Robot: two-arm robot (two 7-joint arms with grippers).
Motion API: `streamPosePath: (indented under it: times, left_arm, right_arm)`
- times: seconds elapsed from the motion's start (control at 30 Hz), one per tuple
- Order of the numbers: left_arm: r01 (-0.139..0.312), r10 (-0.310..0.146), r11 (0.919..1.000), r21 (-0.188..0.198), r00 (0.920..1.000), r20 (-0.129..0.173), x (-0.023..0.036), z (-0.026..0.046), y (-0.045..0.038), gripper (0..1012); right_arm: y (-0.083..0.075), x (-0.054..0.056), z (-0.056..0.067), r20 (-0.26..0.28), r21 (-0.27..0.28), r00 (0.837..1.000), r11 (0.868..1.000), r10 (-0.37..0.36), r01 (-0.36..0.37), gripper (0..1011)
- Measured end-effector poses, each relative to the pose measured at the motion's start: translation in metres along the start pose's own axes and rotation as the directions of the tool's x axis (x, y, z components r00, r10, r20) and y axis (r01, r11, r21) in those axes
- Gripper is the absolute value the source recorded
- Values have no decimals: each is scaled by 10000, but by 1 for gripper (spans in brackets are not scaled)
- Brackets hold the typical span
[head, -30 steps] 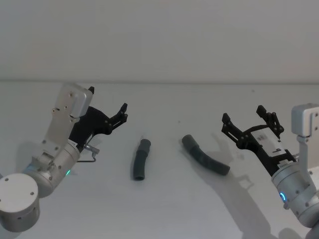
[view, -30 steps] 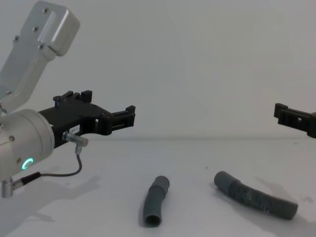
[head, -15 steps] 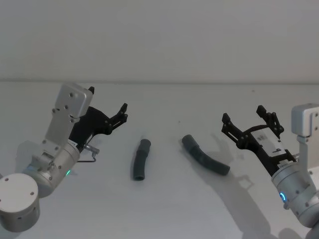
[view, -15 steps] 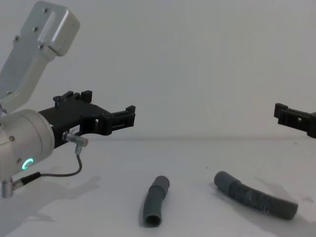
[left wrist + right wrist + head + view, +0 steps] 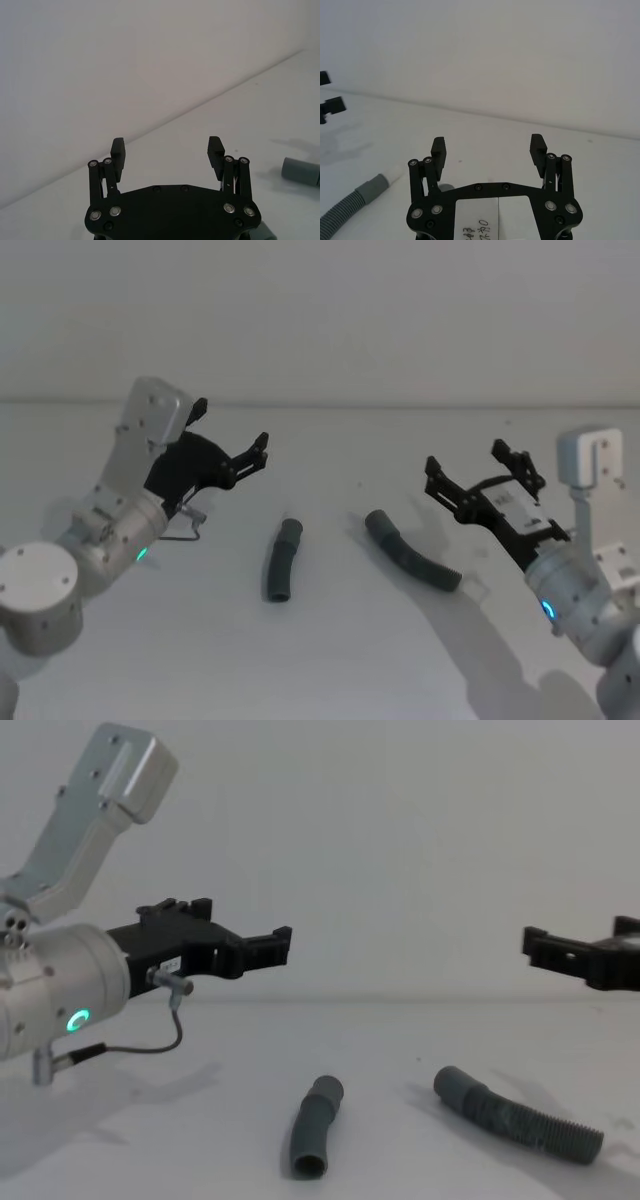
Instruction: Use both hands to pick up one end of the pipe from the table, align the ends, and insert them.
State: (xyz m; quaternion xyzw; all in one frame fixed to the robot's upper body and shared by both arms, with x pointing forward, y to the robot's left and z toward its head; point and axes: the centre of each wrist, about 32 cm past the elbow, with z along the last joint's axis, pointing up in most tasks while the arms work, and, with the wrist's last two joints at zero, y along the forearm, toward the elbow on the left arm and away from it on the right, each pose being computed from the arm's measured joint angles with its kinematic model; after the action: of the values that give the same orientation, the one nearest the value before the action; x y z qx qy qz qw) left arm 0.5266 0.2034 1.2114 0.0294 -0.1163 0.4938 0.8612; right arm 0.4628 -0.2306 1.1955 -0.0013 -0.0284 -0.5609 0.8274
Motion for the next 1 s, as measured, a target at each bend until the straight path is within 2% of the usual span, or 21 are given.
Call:
streamPosePath:
  times: [0.1, 0.13, 0.23, 0.33, 0.37, 0.53, 0.63, 0.67, 0.83, 0.93, 0.97, 1.0]
  left_arm:
    - [382, -380, 9992, 105, 9991, -187, 76, 33, -110, 1001]
    - [382, -380, 9992, 105, 9991, -187, 76, 33, -110, 1001]
    - [689, -675, 9971, 318, 9968, -420, 148, 97, -210, 1001]
    - [836, -807, 9953, 487, 9950, -585, 167, 133, -248, 1001]
    - [903, -861, 9941, 599, 9938, -701, 183, 168, -275, 1001]
    - [977, -875, 9906, 961, 9906, -1053, 184, 245, -308, 1001]
    - [891, -740, 9888, 1196, 9894, -1253, 153, 302, -306, 1001]
    - [825, -649, 9882, 1288, 9887, -1349, 123, 327, -294, 1001]
    - [519, -264, 9853, 1627, 9875, -1553, 31, 370, -242, 1001]
    - [227, 102, 9818, 1887, 9852, -1713, -73, 391, -176, 1001]
    - [227, 102, 9818, 1887, 9852, -1713, -73, 391, -176, 1001]
    - [94, 268, 9796, 2009, 9839, -1768, -120, 395, -144, 1001]
  right_arm:
    - [131, 25, 39, 30, -221, 9996, 9994, 265, -265, 1001]
    - [131, 25, 39, 30, -221, 9996, 9994, 265, -265, 1001]
    - [242, 61, 95, 53, -458, 9985, 9975, 542, -539, 1001]
    - [297, 88, 135, 37, -660, 9973, 9951, 738, -734, 1001]
    - [329, 108, 164, 26, -786, 9964, 9933, 847, -842, 1001]
    - [402, 167, 249, -37, -1121, 9939, 9876, 1102, -1099, 1001]
    - [433, 192, 288, -177, -1336, 9924, 9833, 1221, -1233, 1001]
    - [436, 194, 291, -210, -1371, 9922, 9827, 1232, -1249, 1001]
    - [444, 188, 298, -435, -1513, 9915, 9801, 1230, -1282, 1001]
    - [437, 170, 285, -596, -1612, 9911, 9787, 1186, -1268, 1001]
    - [434, 165, 282, -626, -1623, 9911, 9786, 1177, -1265, 1001]
    - [427, 151, 275, -703, -1668, 9909, 9780, 1151, -1254, 1001]
